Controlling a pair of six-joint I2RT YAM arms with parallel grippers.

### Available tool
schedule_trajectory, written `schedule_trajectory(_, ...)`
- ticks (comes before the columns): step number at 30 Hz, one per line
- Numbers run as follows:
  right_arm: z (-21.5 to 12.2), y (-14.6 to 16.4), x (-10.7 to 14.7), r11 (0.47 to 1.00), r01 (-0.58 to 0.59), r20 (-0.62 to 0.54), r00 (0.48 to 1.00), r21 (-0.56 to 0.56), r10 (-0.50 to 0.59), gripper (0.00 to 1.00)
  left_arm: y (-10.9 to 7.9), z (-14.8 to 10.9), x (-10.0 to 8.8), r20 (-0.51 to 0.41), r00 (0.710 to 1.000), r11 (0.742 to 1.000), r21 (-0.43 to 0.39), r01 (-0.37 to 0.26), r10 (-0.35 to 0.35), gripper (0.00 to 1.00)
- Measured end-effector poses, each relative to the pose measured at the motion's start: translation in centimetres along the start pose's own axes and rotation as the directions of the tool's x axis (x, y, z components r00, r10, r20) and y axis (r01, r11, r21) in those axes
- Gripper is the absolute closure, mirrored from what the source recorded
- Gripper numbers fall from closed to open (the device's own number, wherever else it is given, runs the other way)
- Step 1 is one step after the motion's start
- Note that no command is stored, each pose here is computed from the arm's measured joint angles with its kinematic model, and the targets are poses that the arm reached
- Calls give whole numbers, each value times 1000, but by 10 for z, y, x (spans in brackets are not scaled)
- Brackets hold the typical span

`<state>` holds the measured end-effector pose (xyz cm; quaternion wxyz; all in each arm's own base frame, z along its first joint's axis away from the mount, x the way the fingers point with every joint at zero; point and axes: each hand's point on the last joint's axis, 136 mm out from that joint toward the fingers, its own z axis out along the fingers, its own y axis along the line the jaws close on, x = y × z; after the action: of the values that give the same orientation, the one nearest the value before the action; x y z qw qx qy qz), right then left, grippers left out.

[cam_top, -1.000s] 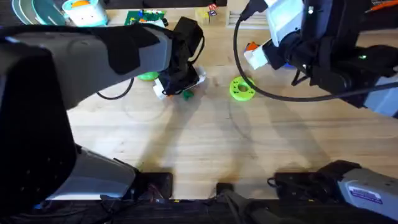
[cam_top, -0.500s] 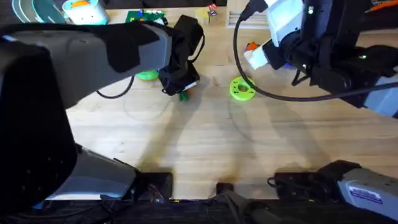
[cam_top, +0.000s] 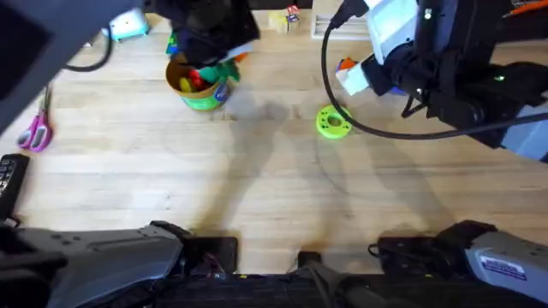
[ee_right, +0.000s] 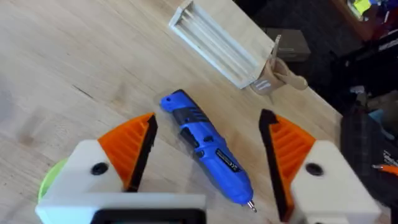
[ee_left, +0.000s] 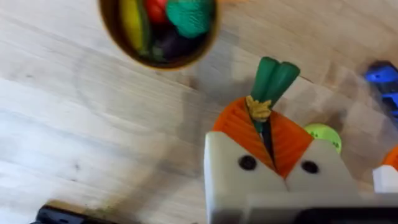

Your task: Pick up the gripper from the table and insert it into the empty holder that is missing its gripper. Then pick up a screw, insert it into the mounting hole, and use the screwdriver to tighten it. Finally, clean up the table by picking up the vegetable and placing it into the bucket.

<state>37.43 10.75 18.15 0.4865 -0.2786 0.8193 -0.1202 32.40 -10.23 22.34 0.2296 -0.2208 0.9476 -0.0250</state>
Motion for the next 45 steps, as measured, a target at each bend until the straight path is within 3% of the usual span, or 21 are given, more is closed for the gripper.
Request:
schedule_trajectory(6,0,0,0,1000,0,0,1000,0,0,7,46,2,-31,86,993,988,-126,92,-82,980)
schedule_trajectory(14,0,0,0,1000,0,0,1000,0,0,7,88,52,-50,54,979,947,-250,204,-197,980)
schedule_trajectory(15,0,0,0,1000,0,0,1000,0,0,7,98,68,-57,44,973,935,-270,229,-225,980)
schedule_trajectory(24,0,0,0,1000,0,0,1000,0,0,8,81,101,-63,-4,980,959,-205,195,-200,981)
schedule_trajectory(25,0,0,0,1000,0,0,1000,0,0,7,80,102,-64,-3,981,961,-199,192,-196,946)
schedule_trajectory(26,0,0,0,1000,0,0,1000,0,0,7,80,102,-64,-3,981,962,-197,187,-192,824)
schedule_trajectory(31,0,0,0,1000,0,0,1000,0,0,7,80,102,-62,-15,981,963,-196,184,-191,60)
schedule_trajectory(33,0,0,0,1000,0,0,1000,0,0,7,80,102,-61,-20,982,963,-196,182,-190,12)
schedule_trajectory(39,-3,-1,-1,1000,-15,4,1000,1,15,7,82,89,-57,-26,982,964,-194,180,-189,8)
schedule_trajectory(42,-14,-9,-11,993,-116,44,992,14,115,9,83,66,-59,-4,986,972,-168,164,-167,8)
schedule_trajectory(45,-33,-17,-23,970,-242,101,965,12,240,10,78,35,-67,48,994,990,-99,104,-100,8)
